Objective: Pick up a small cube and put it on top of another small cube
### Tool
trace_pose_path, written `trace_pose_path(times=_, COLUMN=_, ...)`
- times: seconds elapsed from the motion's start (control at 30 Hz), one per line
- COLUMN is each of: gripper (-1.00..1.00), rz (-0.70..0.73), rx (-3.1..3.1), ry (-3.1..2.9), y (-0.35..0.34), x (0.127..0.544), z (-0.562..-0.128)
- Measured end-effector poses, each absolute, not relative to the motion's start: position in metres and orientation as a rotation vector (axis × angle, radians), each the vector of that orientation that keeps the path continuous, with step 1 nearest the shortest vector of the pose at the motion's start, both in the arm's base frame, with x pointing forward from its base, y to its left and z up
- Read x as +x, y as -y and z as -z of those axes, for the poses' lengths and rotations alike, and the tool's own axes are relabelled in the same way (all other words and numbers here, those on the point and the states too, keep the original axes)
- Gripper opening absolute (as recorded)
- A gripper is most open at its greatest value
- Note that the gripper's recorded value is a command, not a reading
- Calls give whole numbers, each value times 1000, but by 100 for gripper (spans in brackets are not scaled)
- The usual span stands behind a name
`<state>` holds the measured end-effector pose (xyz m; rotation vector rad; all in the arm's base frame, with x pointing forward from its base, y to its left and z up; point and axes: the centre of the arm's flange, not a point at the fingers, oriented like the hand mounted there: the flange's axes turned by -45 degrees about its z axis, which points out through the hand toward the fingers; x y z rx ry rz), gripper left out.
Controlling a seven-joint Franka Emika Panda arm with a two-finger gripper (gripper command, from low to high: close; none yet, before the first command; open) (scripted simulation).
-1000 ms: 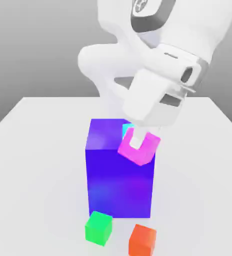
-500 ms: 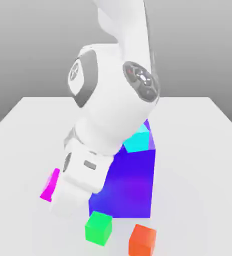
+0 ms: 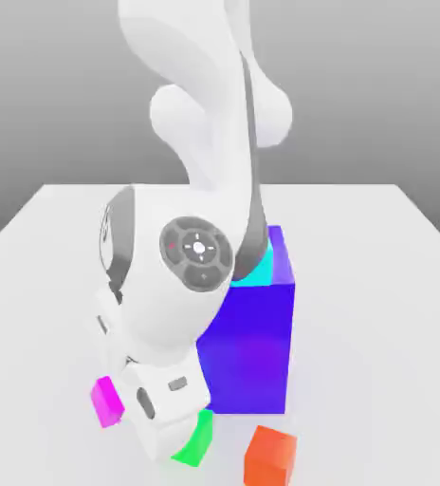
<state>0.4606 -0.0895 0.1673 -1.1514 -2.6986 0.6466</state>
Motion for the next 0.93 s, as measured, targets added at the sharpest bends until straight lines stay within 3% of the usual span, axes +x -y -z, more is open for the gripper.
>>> trace_pose_path(times=0.5, gripper=-100, rz=-212, rx=-584, ry=2962, y=130, x=463, z=-174)
trace_pose_path(times=0.7, gripper=-100, rz=-29, rx=-150, ry=3113, y=59, x=443, z=-225)
trace_pose_path(times=0.83, gripper=-100, rz=-3, rx=-48, ry=3140, y=44, x=436, z=-188)
trace_pose_path(times=0.87, gripper=100, rz=-2, rx=-44, ry=3140, y=43, x=435, z=-181)
trace_pose_path(times=0.93, gripper=100, rz=-2, rx=-44, ry=3140, y=43, x=435, z=-181)
